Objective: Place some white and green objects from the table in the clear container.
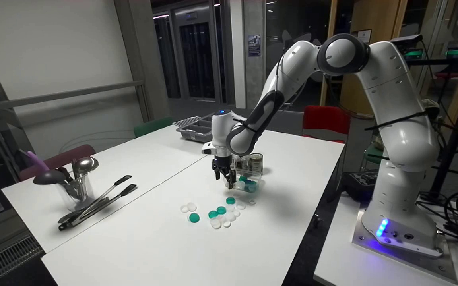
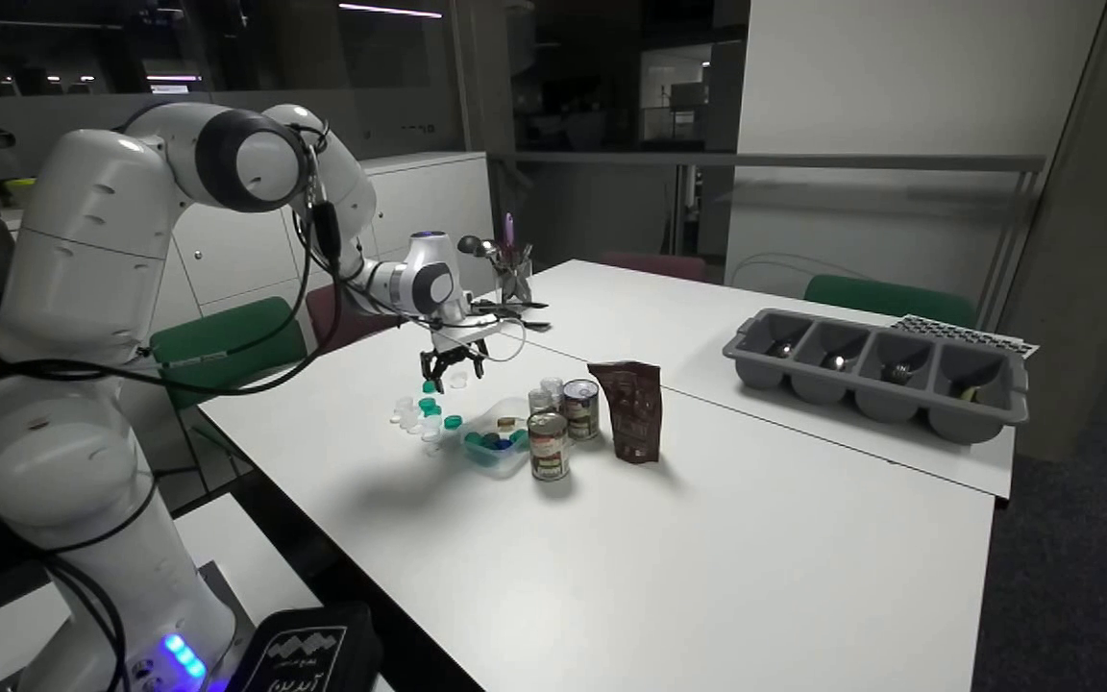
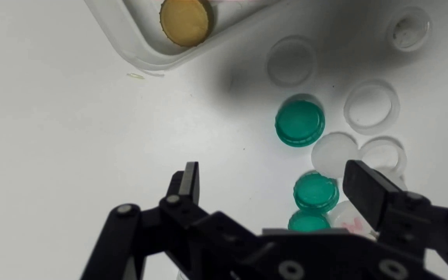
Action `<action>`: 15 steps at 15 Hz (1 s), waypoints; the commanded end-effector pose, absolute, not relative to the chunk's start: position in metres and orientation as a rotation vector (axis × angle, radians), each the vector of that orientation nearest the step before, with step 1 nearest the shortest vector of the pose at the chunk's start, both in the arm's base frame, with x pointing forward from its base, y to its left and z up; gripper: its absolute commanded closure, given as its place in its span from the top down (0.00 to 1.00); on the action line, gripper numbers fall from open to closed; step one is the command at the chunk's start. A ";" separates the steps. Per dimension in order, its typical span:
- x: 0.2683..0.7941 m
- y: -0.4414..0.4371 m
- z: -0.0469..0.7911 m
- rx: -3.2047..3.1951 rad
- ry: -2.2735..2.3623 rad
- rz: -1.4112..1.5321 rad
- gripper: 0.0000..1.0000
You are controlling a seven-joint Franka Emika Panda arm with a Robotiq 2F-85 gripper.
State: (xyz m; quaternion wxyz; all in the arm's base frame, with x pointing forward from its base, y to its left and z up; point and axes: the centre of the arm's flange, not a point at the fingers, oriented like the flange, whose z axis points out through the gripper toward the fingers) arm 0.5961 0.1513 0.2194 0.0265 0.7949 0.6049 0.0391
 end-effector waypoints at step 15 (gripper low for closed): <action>0.600 0.144 0.206 2.425 1.893 0.102 1.00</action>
